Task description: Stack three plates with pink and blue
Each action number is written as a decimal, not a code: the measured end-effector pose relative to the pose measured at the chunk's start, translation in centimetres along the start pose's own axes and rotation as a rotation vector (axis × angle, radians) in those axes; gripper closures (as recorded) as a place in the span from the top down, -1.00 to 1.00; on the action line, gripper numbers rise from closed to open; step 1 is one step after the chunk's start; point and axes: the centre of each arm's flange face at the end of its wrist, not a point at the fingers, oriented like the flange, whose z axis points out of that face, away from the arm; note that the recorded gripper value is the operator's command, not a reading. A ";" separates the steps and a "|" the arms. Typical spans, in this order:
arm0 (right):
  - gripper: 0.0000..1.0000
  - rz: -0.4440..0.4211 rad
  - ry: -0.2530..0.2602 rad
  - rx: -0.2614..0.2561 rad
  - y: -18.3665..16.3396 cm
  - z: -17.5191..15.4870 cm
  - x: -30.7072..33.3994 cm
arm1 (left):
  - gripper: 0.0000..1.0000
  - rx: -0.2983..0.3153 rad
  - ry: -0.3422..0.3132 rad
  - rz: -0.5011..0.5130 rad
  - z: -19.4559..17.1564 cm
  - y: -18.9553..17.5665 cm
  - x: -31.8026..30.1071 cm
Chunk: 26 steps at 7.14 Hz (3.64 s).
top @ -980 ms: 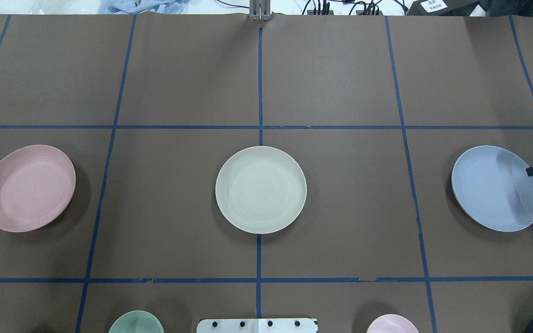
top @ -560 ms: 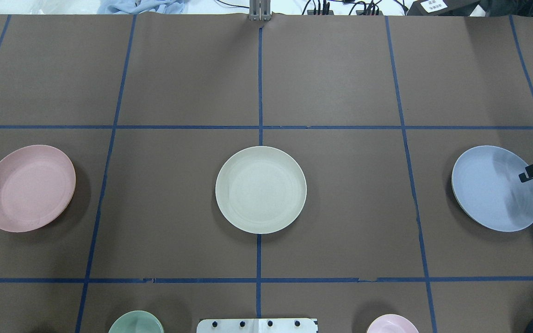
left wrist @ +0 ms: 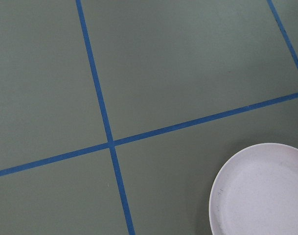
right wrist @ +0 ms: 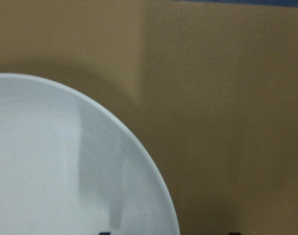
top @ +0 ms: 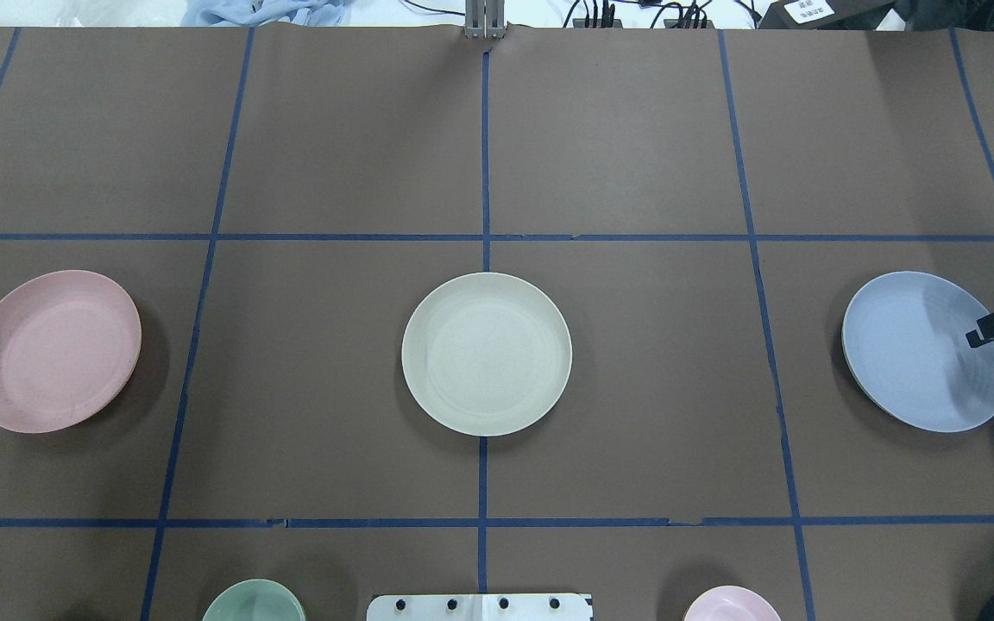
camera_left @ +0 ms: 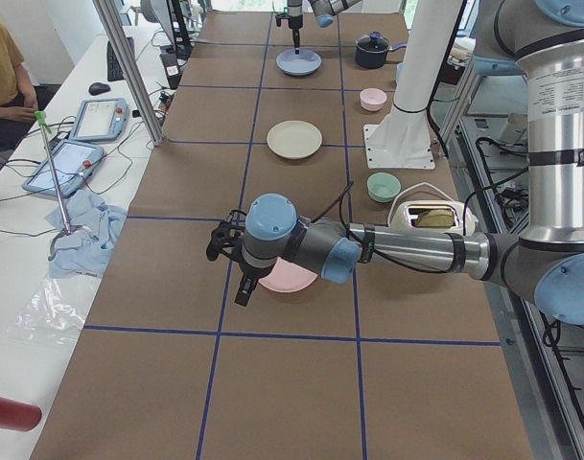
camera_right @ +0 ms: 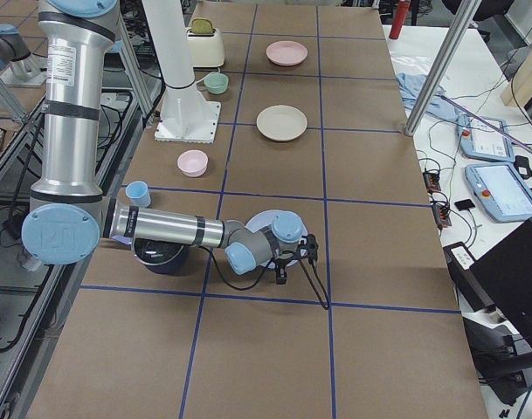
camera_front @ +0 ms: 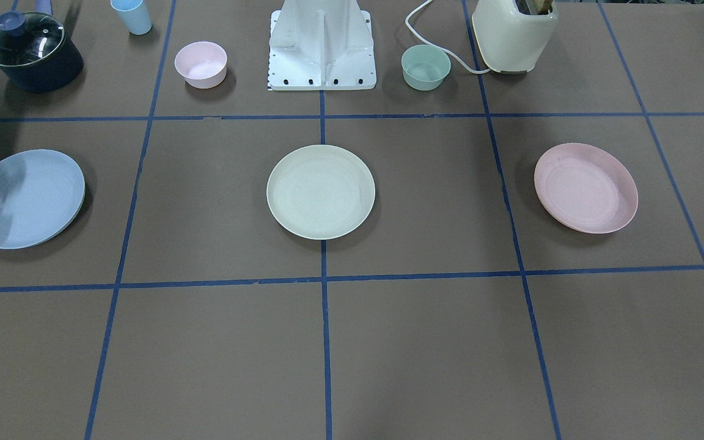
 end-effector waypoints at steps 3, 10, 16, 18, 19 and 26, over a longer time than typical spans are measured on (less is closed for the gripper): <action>-1.00 0.006 0.001 -0.007 0.2 0.3 0.3 | 0.99 0.003 0.000 0.001 -0.1 -0.1 0.2; -1.00 0.022 -0.013 -0.018 0.5 0.3 0.4 | 0.99 0.001 0.002 0.005 0.0 -0.2 0.2; -1.00 -0.002 -0.096 -0.022 0.9 -1.6 -1.7 | 0.86 -0.038 0.003 0.042 6.2 0.3 0.5; -1.00 0.002 -0.120 -0.020 0.9 -2.3 -2.0 | 0.85 -0.047 0.024 -0.003 9.9 0.8 1.2; -1.00 0.008 -0.124 -0.013 0.8 -2.7 -2.1 | 0.85 -0.080 0.044 -0.011 12.1 0.8 2.0; -1.00 0.063 -0.184 0.009 0.2 -5.4 -3.6 | 0.31 -0.284 0.146 -0.046 20.4 3.4 6.1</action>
